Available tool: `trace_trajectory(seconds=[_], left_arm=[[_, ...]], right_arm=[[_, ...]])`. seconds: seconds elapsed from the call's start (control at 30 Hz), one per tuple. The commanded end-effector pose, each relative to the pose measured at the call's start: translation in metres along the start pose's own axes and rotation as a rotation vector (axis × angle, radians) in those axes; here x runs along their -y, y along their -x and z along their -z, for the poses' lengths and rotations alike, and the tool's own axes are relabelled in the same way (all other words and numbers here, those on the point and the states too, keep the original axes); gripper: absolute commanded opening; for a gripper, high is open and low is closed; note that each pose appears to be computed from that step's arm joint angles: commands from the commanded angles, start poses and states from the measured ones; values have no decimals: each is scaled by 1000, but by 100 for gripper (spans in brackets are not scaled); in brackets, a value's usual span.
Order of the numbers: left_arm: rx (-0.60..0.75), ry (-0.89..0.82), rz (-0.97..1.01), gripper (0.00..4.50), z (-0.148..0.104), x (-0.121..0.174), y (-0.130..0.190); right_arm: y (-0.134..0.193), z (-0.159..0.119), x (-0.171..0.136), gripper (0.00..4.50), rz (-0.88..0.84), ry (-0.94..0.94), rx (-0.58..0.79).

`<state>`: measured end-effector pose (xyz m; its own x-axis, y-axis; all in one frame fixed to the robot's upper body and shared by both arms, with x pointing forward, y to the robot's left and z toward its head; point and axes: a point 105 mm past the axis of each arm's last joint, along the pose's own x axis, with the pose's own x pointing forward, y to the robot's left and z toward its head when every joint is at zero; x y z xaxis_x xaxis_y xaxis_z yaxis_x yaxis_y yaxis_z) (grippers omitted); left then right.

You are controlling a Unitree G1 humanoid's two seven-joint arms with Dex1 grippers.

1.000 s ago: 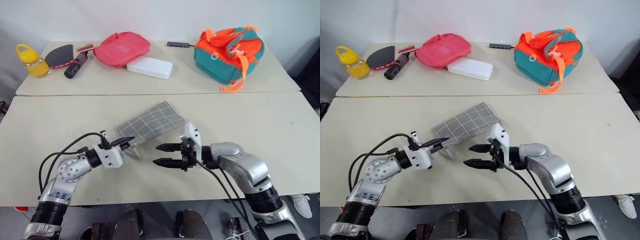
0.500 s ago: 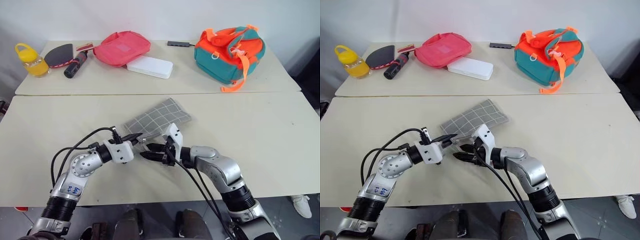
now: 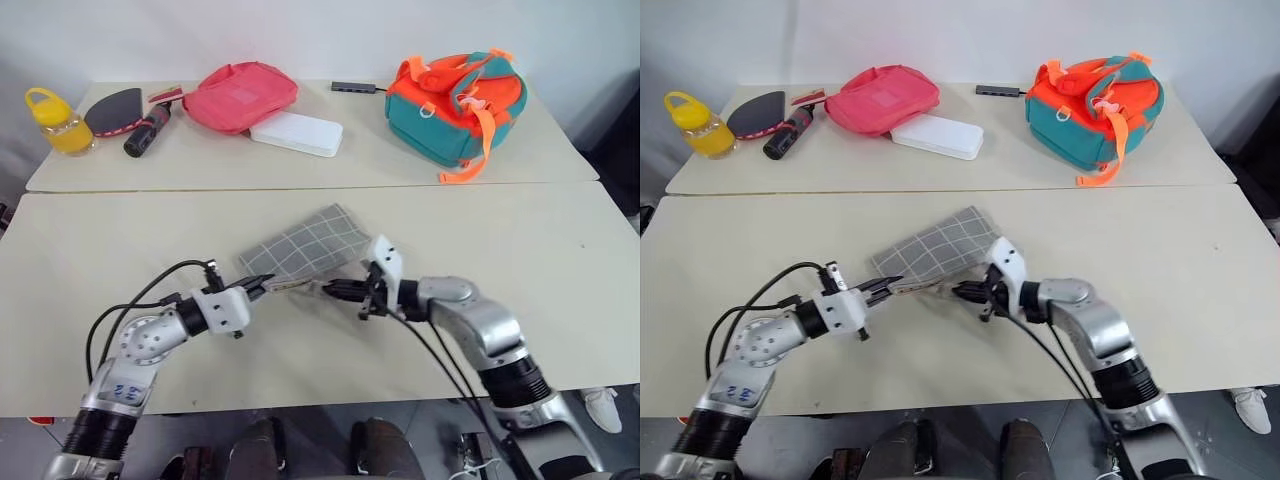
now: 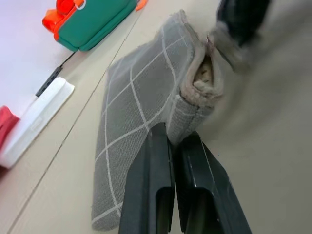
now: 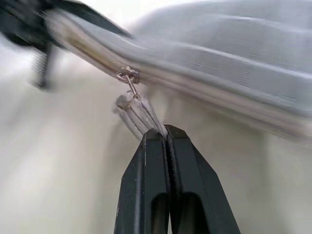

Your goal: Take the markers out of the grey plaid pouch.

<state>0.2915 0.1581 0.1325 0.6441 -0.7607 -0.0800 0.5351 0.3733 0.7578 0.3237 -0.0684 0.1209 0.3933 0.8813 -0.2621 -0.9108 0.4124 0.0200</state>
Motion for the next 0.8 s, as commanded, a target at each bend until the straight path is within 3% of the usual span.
trace_trajectory(seconds=[0.03,0.2,0.33,0.8], left_arm=[[52,8,-47,0,-13,-20,18],[34,29,-69,0,-8,-26,31],[63,83,-23,0,-6,-6,16],[67,86,-29,0,-6,-7,15]], right_arm=[[24,-9,26,5,83,76,-2],[47,-3,54,5,169,119,-42],[47,-37,34,5,88,201,111],[47,-39,34,5,85,208,117]])
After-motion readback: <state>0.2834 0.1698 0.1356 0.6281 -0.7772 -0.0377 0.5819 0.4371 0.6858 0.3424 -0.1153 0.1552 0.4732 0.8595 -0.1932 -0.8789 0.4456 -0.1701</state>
